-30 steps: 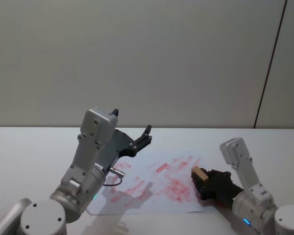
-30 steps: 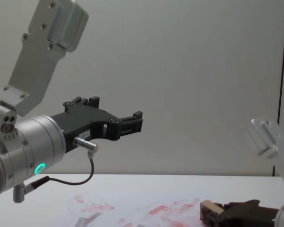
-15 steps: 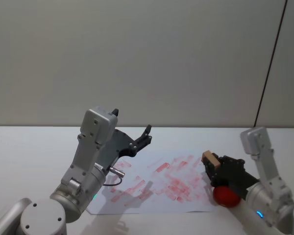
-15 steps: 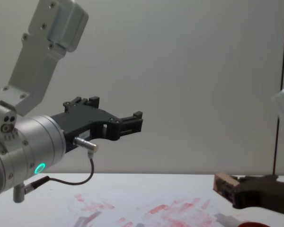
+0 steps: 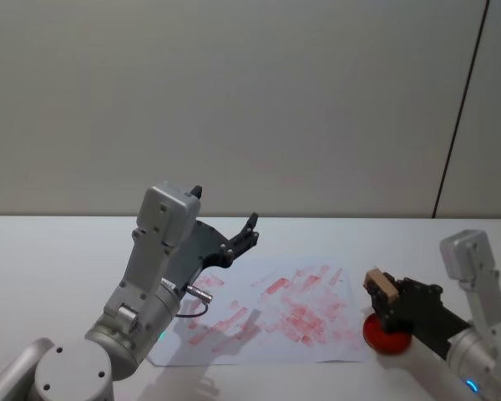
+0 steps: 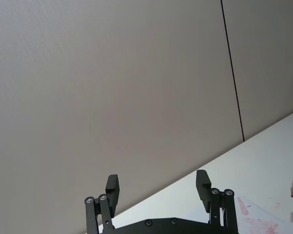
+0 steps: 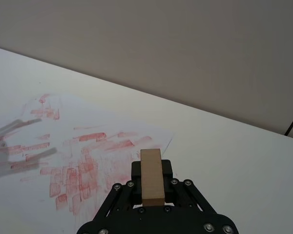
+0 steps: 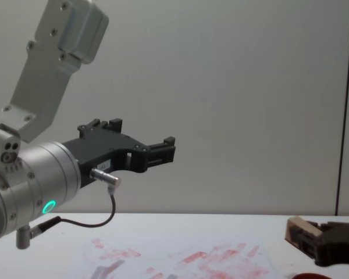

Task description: Use the one hand to pick up the stamp and affix it onto the A4 paper.

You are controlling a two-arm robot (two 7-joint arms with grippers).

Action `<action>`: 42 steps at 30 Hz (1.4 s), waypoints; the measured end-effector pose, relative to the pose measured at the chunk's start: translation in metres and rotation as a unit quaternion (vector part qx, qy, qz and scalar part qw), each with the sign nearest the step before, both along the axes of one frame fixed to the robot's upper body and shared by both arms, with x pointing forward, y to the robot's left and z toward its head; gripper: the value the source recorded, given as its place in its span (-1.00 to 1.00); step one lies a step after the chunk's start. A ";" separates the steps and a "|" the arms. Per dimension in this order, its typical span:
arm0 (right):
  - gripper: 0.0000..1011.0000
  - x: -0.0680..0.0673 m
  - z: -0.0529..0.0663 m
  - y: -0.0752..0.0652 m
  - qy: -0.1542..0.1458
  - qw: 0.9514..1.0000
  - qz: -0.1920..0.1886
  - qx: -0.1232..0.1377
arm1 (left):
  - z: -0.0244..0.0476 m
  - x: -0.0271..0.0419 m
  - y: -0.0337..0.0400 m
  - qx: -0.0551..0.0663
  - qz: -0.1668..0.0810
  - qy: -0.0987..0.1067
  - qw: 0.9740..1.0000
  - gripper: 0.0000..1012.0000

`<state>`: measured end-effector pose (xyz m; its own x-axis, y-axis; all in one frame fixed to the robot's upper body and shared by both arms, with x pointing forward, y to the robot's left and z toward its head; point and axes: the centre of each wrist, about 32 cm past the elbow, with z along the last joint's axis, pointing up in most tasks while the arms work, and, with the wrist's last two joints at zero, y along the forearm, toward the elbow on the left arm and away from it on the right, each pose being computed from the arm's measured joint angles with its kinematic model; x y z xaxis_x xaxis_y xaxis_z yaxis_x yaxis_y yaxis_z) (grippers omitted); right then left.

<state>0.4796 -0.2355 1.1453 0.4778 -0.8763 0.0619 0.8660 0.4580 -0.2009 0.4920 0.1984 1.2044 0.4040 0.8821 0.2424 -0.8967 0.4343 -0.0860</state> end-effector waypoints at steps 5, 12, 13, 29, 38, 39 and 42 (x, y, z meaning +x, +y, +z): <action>-0.57 -0.007 -0.002 -0.006 0.005 1.000 0.000 -0.004 | 0.0000 0.0000 0.0000 0.000 0.000 0.000 1.000 0.98; -0.57 -0.016 -0.005 -0.013 0.014 1.000 -0.001 -0.009 | 0.0000 0.0000 0.0000 0.000 0.000 0.000 1.000 0.98; -0.57 -0.016 -0.005 -0.014 0.015 1.000 -0.001 -0.010 | 0.0000 0.0000 0.0000 0.000 0.000 0.000 1.000 0.98; -0.55 -0.022 -0.014 -0.020 0.033 0.999 -0.001 -0.020 | 0.0000 0.0000 0.0000 0.000 0.000 0.000 1.000 0.98; -0.09 -0.021 -0.017 -0.020 0.039 0.999 -0.001 -0.022 | 0.0000 0.0000 0.0000 0.000 0.000 0.000 1.000 0.98; -0.04 -0.021 -0.017 -0.020 0.039 0.999 -0.001 -0.022 | 0.0000 0.0000 0.0000 0.000 0.000 0.000 1.000 0.98; 0.15 -0.021 -0.016 -0.020 0.038 0.999 -0.001 -0.020 | 0.0000 0.0000 0.0000 0.000 0.000 0.000 1.000 0.98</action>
